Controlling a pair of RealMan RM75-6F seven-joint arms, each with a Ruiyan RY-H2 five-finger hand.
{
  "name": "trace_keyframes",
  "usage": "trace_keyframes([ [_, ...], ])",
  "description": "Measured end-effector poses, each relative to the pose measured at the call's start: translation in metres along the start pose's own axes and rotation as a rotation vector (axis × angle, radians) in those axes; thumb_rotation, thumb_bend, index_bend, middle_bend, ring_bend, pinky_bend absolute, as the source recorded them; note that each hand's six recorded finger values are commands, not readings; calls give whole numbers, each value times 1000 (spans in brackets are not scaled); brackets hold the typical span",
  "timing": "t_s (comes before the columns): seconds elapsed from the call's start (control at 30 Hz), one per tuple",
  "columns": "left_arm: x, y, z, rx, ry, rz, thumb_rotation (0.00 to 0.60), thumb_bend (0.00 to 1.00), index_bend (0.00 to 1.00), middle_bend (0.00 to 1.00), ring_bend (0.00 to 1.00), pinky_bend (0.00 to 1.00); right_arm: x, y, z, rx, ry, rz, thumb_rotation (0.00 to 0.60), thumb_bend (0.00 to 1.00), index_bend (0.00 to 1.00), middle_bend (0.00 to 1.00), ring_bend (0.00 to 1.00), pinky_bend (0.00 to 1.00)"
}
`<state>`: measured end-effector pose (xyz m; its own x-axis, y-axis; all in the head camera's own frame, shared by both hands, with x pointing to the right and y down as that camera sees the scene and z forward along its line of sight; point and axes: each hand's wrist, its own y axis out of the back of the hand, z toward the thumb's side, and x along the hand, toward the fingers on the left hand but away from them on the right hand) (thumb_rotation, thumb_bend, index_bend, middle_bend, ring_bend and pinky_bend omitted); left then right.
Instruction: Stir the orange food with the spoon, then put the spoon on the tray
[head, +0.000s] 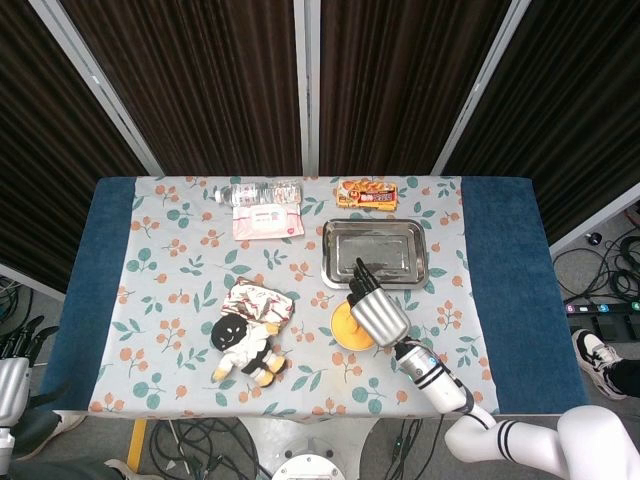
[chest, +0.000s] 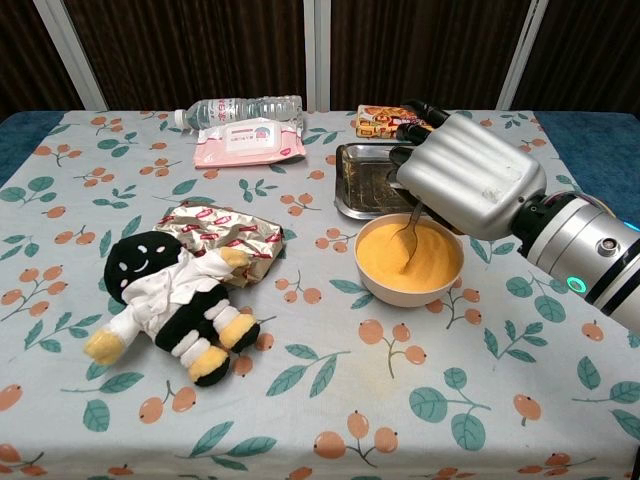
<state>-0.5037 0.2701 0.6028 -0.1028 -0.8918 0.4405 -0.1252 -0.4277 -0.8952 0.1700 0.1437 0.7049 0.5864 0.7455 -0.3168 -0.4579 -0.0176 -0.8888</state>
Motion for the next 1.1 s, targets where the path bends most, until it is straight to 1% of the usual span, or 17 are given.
trace_keyframes([
  [0.1,0,1,1,5,-3,1,600,0,248,171,147,143,2,3,-8,-29,-20,-17,600,402,682,314,168,0],
  [0.2,1,3,3,9,-6,3,600,0,248,171,147,143,5,6,-14,-32,-28,-31,600,402,683,314,168,0],
  [0.3,2,3,5,11,-9,4,600,0,248,171,147,143,8,8,-16,-29,-19,-35,600,402,683,314,168,0],
  [0.4,2,3,6,13,-11,2,600,0,248,171,147,143,8,9,-14,-11,5,-38,600,402,683,314,168,0],
  [0.5,2,3,6,13,-12,1,600,0,248,171,147,143,6,10,-9,49,59,-44,600,402,683,307,169,0],
  [0.6,2,3,6,11,-11,1,600,0,248,171,147,143,2,12,-1,136,124,-59,600,402,683,302,169,0],
  [0.83,0,2,2,7,-2,-4,600,0,248,171,147,143,-6,15,13,377,235,-94,600,402,679,284,147,0],
  [0.93,-1,2,0,3,5,1,600,0,248,171,148,143,-7,13,13,487,269,-99,600,402,676,282,145,0],
  [1.0,-2,2,-1,0,7,2,600,0,248,171,147,143,-6,14,9,539,276,-106,600,402,676,282,144,0],
  [1.1,-2,1,-1,0,7,0,600,0,248,171,147,143,-5,22,2,558,267,-123,600,402,676,282,144,0],
])
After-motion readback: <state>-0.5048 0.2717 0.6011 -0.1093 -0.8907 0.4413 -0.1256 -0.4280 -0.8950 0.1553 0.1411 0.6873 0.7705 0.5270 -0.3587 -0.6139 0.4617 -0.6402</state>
